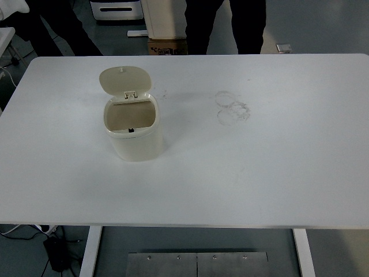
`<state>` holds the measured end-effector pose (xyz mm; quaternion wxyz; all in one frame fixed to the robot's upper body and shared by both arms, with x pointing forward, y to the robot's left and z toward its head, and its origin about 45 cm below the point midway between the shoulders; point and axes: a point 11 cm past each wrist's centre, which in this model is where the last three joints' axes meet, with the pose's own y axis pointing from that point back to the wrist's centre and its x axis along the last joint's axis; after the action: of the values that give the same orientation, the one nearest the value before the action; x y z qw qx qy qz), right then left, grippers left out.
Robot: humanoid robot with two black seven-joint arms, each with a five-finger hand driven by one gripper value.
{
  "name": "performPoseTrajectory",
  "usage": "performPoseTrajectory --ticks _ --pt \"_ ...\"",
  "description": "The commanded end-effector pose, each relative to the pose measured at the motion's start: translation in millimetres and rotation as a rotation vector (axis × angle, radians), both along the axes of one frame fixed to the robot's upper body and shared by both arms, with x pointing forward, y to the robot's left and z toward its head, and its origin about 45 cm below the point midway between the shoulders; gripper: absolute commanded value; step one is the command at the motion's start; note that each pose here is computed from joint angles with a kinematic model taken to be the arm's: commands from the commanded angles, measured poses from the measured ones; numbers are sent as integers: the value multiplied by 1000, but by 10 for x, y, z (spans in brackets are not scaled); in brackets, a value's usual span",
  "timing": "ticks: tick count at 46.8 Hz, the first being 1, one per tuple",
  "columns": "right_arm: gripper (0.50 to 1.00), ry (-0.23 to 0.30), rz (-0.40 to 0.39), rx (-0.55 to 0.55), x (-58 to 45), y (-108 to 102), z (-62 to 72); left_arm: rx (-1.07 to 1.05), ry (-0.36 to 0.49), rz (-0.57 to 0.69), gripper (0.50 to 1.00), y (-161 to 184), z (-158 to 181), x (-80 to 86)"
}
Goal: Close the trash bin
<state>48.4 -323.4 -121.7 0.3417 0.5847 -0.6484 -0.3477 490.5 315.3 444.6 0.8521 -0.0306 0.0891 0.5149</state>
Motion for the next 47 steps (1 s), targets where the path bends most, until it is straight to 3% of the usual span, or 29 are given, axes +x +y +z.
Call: performPoseTrajectory --ticks 1,16,28,47 --pt "991 0 0 0 2 0 0 100 7 -33 1000 -106 38 -11" --pt "991 0 0 0 2 0 0 462 -26 -133 1000 -344 109 -41" --pt "991 0 0 0 2 0 0 766 7 -267 1000 -499 -159 -134" --pt "991 0 0 0 2 0 0 860 40 -435 1000 -770 -307 -296"
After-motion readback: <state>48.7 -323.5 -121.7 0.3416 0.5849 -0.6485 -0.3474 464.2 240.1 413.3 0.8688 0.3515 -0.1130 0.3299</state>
